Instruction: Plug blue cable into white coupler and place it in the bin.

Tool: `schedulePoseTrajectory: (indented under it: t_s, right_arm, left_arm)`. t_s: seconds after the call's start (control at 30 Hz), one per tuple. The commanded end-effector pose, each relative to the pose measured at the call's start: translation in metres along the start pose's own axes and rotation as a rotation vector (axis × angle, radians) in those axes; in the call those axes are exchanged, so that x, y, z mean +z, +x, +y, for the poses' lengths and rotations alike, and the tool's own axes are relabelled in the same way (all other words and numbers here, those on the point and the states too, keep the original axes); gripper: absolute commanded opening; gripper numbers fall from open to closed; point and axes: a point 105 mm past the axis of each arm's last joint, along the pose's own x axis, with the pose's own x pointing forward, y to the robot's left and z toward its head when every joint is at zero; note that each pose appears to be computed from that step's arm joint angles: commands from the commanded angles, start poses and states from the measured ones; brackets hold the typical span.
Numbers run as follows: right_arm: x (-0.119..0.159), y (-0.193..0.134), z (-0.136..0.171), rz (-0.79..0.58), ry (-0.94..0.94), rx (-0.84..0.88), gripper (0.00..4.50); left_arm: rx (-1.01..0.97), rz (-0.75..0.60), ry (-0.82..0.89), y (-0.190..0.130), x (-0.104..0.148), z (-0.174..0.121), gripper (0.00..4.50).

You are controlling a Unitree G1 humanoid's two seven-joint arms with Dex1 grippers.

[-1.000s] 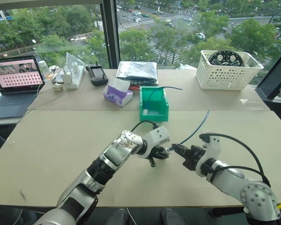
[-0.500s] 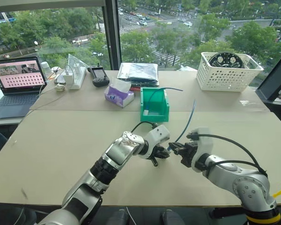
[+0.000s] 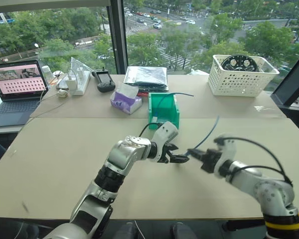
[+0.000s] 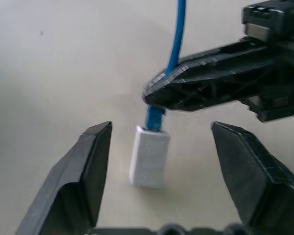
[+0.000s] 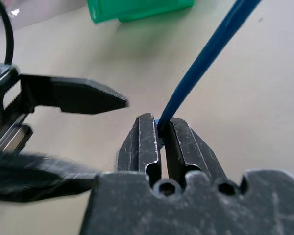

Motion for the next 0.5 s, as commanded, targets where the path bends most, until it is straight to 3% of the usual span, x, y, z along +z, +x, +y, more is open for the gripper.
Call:
schedulePoseTrajectory:
  t_s: [0.03,0.27,0.5]
  right_arm:
    - [0.072,-0.009,0.024,-0.173,-0.048,0.143,0.0]
    - [0.136,0.038,0.055,-0.238,-0.075,0.279,0.0]
    - [0.124,0.097,0.063,-0.101,-0.342,0.317,0.0]
  left_arm:
    - [0.0,-0.139,0.095,-0.021,0.025,0.001,4.43]
    - [0.224,-0.307,0.149,-0.073,0.038,0.04,4.43]
    - [0.394,-0.359,0.201,-0.109,0.041,0.061,4.43]
